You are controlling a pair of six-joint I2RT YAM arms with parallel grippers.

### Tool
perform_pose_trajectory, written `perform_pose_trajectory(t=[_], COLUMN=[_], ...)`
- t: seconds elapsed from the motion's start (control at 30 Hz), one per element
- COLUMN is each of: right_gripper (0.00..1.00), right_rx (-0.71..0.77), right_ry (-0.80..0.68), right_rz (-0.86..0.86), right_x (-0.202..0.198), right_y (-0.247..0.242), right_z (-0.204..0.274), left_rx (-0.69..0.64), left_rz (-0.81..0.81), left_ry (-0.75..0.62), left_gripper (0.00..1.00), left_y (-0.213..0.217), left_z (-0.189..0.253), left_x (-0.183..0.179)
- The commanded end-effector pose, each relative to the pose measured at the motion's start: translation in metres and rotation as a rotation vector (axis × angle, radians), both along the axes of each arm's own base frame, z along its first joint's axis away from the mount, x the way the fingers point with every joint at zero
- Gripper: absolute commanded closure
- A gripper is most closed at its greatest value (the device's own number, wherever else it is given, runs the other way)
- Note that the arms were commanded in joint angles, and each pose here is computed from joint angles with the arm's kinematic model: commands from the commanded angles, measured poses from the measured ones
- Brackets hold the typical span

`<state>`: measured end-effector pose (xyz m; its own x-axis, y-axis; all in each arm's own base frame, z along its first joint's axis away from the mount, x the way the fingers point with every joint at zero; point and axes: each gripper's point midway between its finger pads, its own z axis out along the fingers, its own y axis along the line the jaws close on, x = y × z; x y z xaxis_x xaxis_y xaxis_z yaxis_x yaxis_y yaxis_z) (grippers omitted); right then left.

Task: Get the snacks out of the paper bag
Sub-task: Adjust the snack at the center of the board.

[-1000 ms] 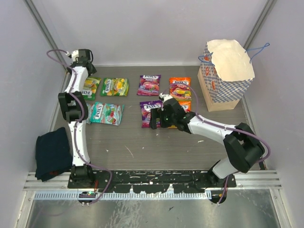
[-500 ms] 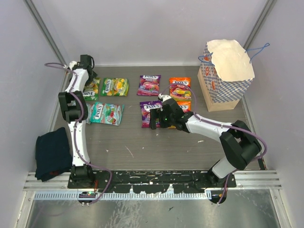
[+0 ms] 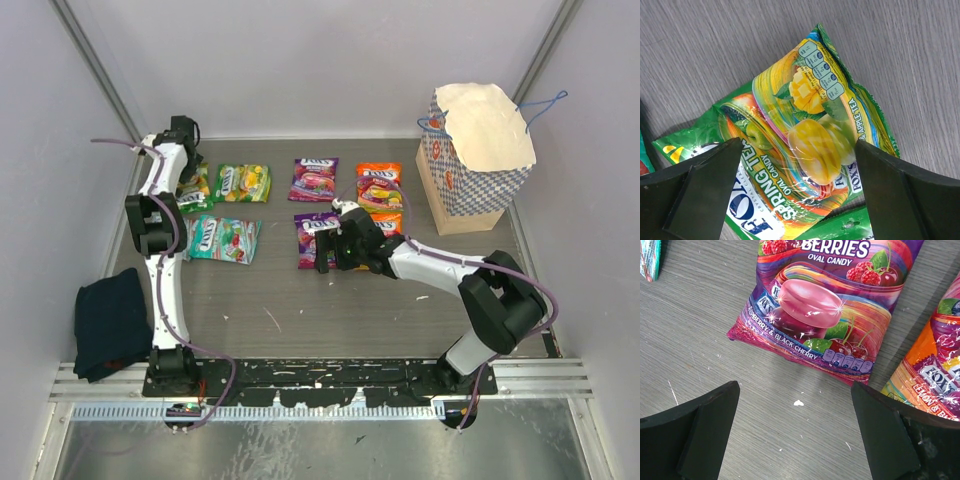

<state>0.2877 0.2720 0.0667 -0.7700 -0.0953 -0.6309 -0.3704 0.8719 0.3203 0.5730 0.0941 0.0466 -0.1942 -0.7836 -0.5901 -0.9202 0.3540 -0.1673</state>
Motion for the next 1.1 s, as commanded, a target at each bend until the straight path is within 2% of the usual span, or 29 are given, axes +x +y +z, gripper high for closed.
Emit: perform_pose_trajectory(t=[0.0, 0.2, 0.37, 0.53, 0.73, 0.87, 1.07], right_gripper=[0.0, 0.0, 0.0, 0.0, 0.0, 0.0, 0.0], right_rx=[0.029, 0.041, 0.036, 0.035, 0.035, 0.035, 0.036], right_ry=[-0.058, -0.046, -0.04, -0.033, -0.024, -0.016, -0.015], right_rz=[0.0, 0.012, 0.01, 0.013, 0.021, 0.027, 0.035], right_x=[0.015, 0.013, 0.013, 0.013, 0.011, 0.009, 0.008], right_y=[0.01, 0.013, 0.012, 0.013, 0.014, 0.014, 0.014], right_z=[0.02, 0.02, 0.017, 0.014, 0.012, 0.011, 0.012], left_rx=[0.04, 0.124, 0.167, 0.132, 0.18, 0.114, 0.246], left_rz=[-0.01, -0.118, -0.433, -0.7, -0.858, -0.976, -1.159], left_ry=[0.047, 0.08, 0.082, 0.08, 0.13, 0.073, 0.081], left_gripper=[0.02, 0.02, 0.02, 0.02, 0.02, 0.02, 0.02], left_y=[0.016, 0.027, 0.016, -0.008, -0.009, -0.023, -0.022], left_z=[-0.004, 0.0, -0.007, -0.015, -0.019, -0.013, 0.017], left_x=[-0.008, 0.001, 0.03, 0.042, 0.042, 0.046, 0.047])
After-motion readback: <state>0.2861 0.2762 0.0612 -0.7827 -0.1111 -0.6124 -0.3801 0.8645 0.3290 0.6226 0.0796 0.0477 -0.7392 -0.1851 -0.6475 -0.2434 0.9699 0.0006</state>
